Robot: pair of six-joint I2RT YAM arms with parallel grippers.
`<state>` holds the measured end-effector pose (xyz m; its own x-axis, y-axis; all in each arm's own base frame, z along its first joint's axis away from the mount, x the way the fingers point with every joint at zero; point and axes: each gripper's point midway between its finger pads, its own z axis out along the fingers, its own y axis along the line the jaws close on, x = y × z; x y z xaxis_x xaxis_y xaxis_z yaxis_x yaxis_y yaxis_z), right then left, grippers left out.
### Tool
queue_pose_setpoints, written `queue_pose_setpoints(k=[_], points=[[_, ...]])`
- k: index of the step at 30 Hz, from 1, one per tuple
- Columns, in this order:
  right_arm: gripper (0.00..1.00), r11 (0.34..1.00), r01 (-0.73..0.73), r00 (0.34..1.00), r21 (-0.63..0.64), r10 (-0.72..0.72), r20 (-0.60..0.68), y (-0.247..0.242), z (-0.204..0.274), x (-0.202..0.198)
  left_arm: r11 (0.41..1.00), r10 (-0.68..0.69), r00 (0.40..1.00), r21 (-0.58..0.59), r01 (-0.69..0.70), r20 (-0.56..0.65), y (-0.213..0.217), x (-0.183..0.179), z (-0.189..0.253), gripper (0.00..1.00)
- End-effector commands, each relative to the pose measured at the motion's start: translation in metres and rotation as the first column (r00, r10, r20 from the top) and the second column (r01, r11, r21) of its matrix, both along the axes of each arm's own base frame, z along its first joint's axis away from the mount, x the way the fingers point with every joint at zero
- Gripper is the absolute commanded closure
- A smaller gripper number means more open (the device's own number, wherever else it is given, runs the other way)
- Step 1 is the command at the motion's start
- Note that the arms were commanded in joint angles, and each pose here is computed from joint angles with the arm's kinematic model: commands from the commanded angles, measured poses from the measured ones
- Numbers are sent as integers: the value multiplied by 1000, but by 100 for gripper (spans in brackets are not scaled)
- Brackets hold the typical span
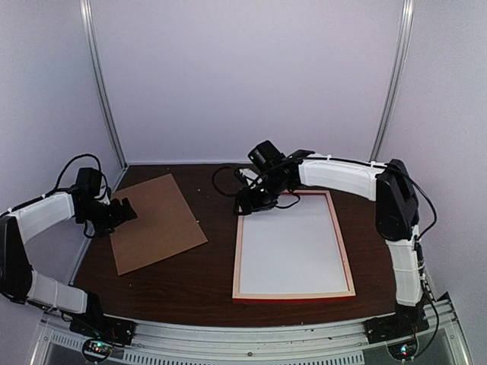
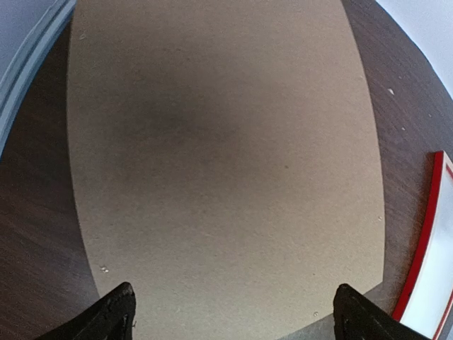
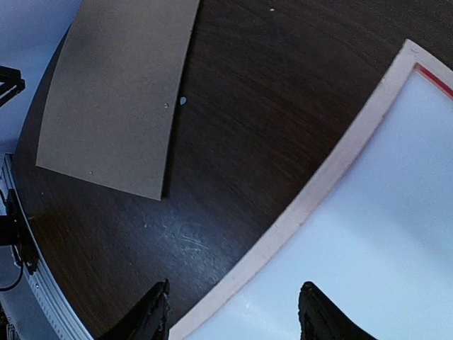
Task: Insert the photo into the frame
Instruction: Place the photo on the mat board.
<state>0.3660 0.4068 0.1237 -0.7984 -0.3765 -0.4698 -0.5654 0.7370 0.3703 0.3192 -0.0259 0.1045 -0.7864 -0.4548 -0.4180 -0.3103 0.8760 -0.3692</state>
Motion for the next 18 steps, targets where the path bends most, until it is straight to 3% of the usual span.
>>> queue_pose_setpoints(k=[1,9,14,18], points=[[38,993,-34,999,113,38,-26,54,0,-2,992,115,993,-45,-115,-4,24,-2,-12,2],[36,979,-22,997,205,36,-65,122,-21,7,973,219,974,-67,-223,-59,56,-10,-18,2],[35,966,42,996,256,-19,-92,137,-36,20,969,201,972,-124,-216,-122,61,-8,-25,2],[34,961,75,992,268,-44,-117,143,-50,25,979,163,975,-95,-179,-151,67,-3,-25,2]])
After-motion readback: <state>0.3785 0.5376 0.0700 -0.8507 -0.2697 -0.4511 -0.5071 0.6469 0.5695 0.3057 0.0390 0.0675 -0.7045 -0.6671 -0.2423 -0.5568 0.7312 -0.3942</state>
